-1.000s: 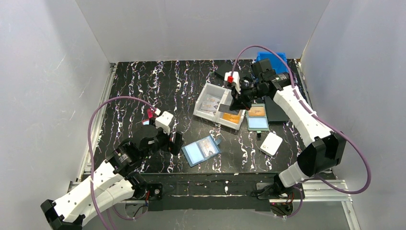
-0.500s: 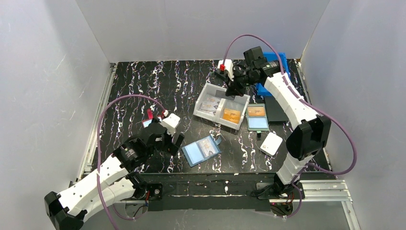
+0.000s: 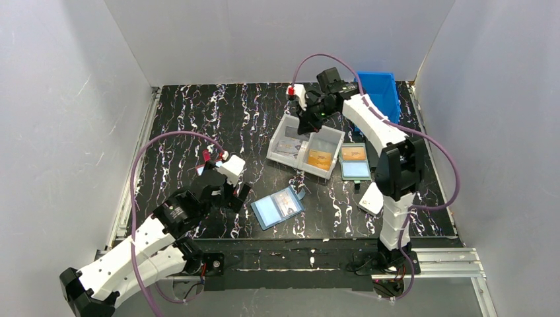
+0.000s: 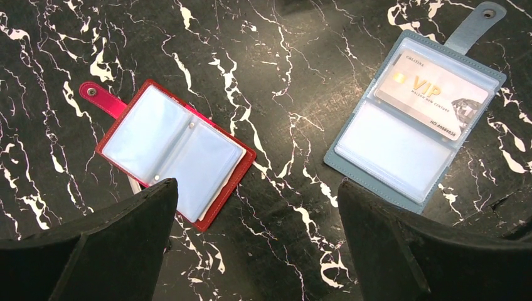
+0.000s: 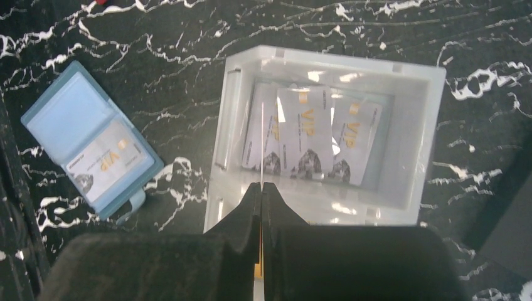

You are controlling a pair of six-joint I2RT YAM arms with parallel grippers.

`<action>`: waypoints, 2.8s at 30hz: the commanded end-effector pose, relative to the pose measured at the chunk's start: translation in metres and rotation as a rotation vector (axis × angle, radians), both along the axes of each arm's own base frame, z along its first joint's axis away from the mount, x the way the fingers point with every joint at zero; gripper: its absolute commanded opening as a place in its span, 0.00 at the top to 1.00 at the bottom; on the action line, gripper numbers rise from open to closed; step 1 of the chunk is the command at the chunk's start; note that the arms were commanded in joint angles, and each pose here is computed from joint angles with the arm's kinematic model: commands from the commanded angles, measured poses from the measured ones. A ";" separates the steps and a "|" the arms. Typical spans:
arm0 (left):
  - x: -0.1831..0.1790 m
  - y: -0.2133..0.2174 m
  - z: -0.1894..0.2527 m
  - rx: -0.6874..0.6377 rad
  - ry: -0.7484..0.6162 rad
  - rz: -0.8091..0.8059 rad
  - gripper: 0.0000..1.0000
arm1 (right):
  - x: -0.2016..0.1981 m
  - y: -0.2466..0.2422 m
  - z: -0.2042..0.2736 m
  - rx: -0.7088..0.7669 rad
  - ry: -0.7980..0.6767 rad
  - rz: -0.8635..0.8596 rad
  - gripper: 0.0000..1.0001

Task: Take the credit cards out of the card holder
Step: Place the credit card in the storage box.

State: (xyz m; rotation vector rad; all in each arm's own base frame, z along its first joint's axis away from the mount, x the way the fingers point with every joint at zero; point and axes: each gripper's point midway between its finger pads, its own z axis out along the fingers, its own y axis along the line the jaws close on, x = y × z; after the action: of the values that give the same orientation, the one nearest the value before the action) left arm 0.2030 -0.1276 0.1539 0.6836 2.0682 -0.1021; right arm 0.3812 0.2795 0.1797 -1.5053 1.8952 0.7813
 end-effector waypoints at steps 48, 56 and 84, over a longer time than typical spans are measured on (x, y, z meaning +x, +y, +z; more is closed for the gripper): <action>0.005 -0.004 0.012 -0.082 -0.007 0.001 0.02 | 0.047 0.016 -0.030 -0.217 -0.130 -0.385 0.52; -0.043 -0.074 0.034 -0.964 0.371 0.157 0.01 | -0.139 -0.021 0.066 0.505 0.065 -0.095 0.26; -0.040 -0.130 -0.060 -0.873 0.641 0.359 0.46 | -0.179 -0.003 -0.063 0.332 0.340 -0.257 0.69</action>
State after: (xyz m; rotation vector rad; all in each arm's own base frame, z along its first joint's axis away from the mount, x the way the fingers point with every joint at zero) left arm 0.1507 -0.2557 0.0819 -0.2842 2.4506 -1.0652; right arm 0.1912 0.2718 0.1183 -0.9390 2.0659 1.2673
